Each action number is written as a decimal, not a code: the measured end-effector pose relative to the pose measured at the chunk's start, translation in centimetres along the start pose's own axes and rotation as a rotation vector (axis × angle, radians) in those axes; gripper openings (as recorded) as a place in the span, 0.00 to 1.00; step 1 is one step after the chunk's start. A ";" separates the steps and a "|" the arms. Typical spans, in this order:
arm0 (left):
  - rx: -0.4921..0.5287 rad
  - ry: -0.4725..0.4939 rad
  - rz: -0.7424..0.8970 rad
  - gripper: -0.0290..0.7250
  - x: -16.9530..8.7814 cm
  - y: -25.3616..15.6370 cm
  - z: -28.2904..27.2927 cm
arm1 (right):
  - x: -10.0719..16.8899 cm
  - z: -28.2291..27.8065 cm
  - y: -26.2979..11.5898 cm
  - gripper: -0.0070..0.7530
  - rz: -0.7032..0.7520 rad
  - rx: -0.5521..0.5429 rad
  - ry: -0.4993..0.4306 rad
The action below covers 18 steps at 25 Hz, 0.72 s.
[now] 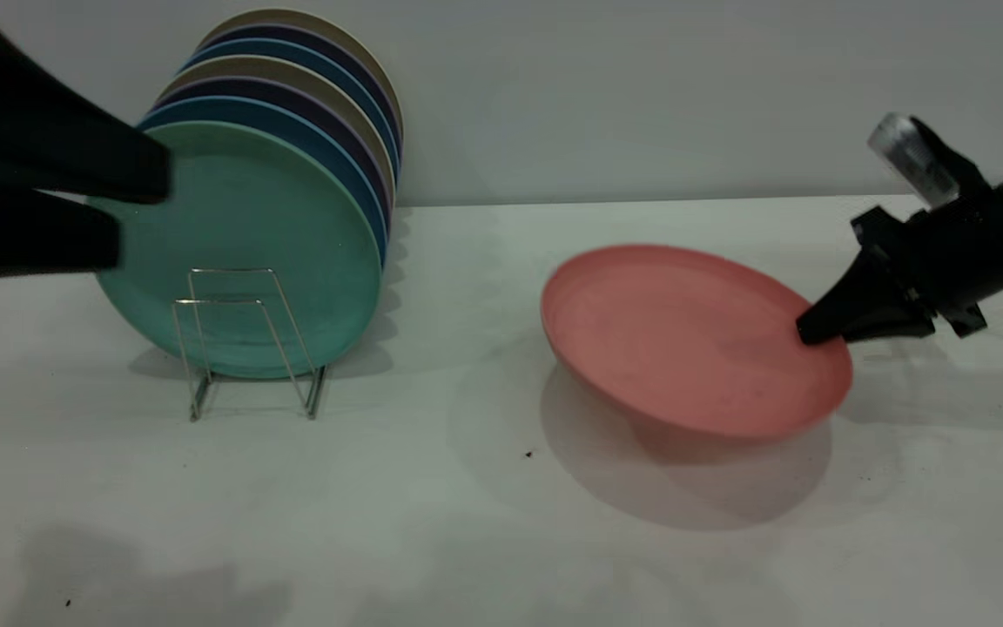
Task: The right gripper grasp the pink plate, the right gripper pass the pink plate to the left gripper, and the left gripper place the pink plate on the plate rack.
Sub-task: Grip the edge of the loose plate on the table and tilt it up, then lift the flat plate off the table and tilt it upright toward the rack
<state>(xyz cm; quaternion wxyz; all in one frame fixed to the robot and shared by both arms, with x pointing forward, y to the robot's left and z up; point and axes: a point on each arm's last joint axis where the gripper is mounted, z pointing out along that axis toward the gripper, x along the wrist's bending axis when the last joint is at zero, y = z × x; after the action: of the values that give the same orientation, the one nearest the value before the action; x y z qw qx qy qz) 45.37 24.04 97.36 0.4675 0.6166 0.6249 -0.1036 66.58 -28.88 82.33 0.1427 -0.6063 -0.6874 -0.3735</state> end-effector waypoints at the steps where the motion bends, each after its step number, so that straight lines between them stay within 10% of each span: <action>1: -0.002 -0.007 -0.011 0.77 0.6 0.1 0.6 | 0.3 -0.3 0.2 0.03 -0.008 -0.005 0.009; 18: -0.012 -0.083 -0.097 0.75 3.8 1.4 4.6 | 8.7 4.0 -0.2 0.03 -0.133 0.098 0.189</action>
<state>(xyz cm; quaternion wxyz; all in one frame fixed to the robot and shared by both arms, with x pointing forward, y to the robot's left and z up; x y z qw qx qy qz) 49.44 23.66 92.81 0.4911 0.5779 0.6349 -0.1477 65.45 -19.75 85.18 0.2112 -0.5137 -0.7271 -0.4035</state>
